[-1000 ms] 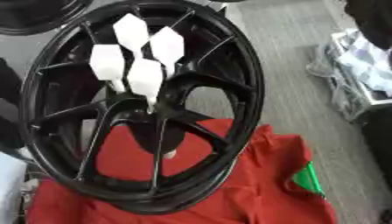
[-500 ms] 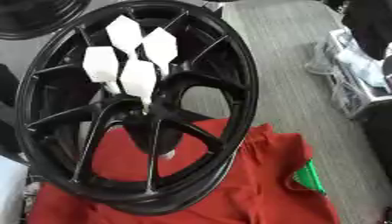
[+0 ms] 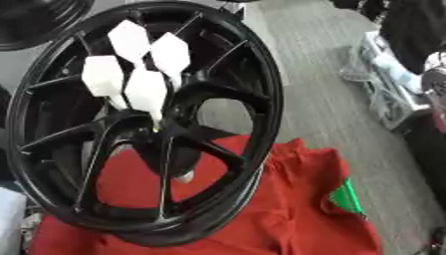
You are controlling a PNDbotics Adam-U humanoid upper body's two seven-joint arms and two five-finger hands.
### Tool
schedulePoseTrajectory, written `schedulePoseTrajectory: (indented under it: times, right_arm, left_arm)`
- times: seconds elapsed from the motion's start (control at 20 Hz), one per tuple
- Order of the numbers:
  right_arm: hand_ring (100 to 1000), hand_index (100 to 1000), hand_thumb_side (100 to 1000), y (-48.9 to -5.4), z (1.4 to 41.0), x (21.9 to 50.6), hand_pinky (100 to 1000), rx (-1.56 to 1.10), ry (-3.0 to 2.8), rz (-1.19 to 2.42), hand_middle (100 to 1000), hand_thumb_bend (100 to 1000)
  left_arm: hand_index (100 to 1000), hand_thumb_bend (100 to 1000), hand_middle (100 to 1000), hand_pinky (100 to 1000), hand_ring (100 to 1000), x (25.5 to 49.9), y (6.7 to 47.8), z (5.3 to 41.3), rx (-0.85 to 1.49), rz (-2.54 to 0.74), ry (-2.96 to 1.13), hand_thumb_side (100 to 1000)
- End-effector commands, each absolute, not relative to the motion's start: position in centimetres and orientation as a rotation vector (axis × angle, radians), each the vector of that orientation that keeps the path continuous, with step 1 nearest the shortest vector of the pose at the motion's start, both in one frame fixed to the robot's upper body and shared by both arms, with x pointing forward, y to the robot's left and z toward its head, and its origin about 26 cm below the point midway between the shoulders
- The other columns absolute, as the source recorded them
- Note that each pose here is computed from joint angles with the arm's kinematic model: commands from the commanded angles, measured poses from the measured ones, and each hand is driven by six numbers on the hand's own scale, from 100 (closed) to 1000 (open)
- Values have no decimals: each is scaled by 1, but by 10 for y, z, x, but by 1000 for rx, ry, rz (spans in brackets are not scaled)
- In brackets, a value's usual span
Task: Pull the pin out of the wheel hub.
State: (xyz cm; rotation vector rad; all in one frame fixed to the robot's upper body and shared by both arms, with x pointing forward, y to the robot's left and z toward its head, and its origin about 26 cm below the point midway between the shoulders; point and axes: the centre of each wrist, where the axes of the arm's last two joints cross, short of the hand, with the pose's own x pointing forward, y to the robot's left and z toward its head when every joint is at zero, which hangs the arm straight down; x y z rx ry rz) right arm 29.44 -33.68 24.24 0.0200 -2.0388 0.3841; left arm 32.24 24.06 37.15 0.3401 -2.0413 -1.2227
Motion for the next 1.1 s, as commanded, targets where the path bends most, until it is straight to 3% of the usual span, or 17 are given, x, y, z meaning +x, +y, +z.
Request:
schedulePoseTrajectory:
  times: [0.05,0.6,1.1]
  right_arm:
    - [716,764,757,-340,250,293,837,-17,-2061,386,656,100]
    - [710,756,751,-346,247,305,841,-31,-2061,327,650,100]
    - [705,752,760,-349,241,308,840,-40,-2037,311,645,100]
  left_arm:
    - [846,100,782,816,808,316,226,385,400,-1368,-1974,575]
    - [867,100,776,835,818,310,151,385,465,-1837,-1642,649]
    - [868,100,800,861,832,338,148,364,454,-1897,-1451,522]
